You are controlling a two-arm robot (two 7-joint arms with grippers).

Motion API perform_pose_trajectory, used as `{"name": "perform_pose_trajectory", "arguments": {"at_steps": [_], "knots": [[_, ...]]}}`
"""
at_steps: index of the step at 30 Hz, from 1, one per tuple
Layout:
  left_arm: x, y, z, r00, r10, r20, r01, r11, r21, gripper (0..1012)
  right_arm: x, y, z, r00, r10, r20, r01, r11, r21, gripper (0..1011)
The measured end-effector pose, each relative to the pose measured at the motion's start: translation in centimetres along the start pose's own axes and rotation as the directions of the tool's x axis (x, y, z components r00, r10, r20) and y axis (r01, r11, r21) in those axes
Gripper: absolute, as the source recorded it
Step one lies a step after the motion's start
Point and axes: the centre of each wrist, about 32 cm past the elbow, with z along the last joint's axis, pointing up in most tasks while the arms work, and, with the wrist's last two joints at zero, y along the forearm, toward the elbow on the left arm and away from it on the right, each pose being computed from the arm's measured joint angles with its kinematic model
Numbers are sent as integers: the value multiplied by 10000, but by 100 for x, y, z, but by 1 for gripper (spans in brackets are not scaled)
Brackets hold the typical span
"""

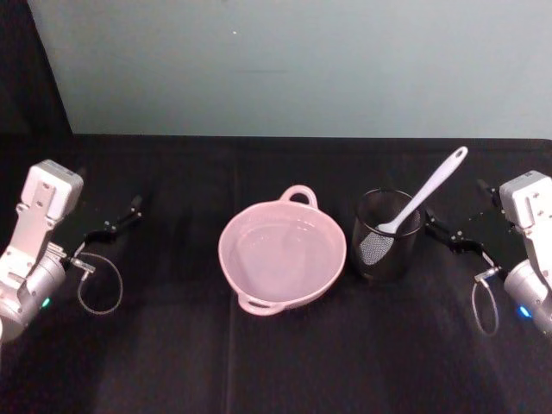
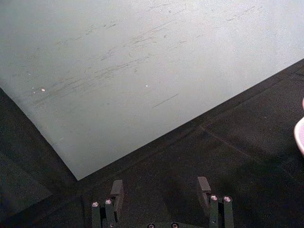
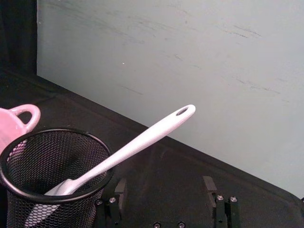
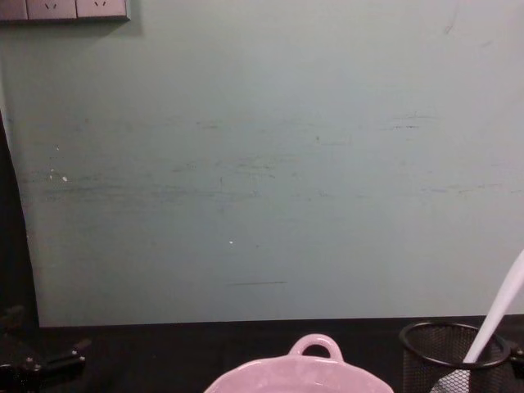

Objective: Use the one hand to pick up the spoon and stir the clear water in the bowl.

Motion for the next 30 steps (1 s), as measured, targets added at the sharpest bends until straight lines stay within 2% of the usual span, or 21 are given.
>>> {"name": "perform_pose_trajectory", "arguments": {"at_steps": [25, 30], "knots": [[0, 0, 0, 10000, 0, 0, 0, 10000, -1, 1011, 0, 0, 0, 10000, 0, 0, 0, 10000, 1, 1002], [0, 0, 0, 10000, 0, -1, 0, 10000, 0, 1011, -19, -104, 21, 9999, -83, 143, 83, 10000, 26, 1003]]}}
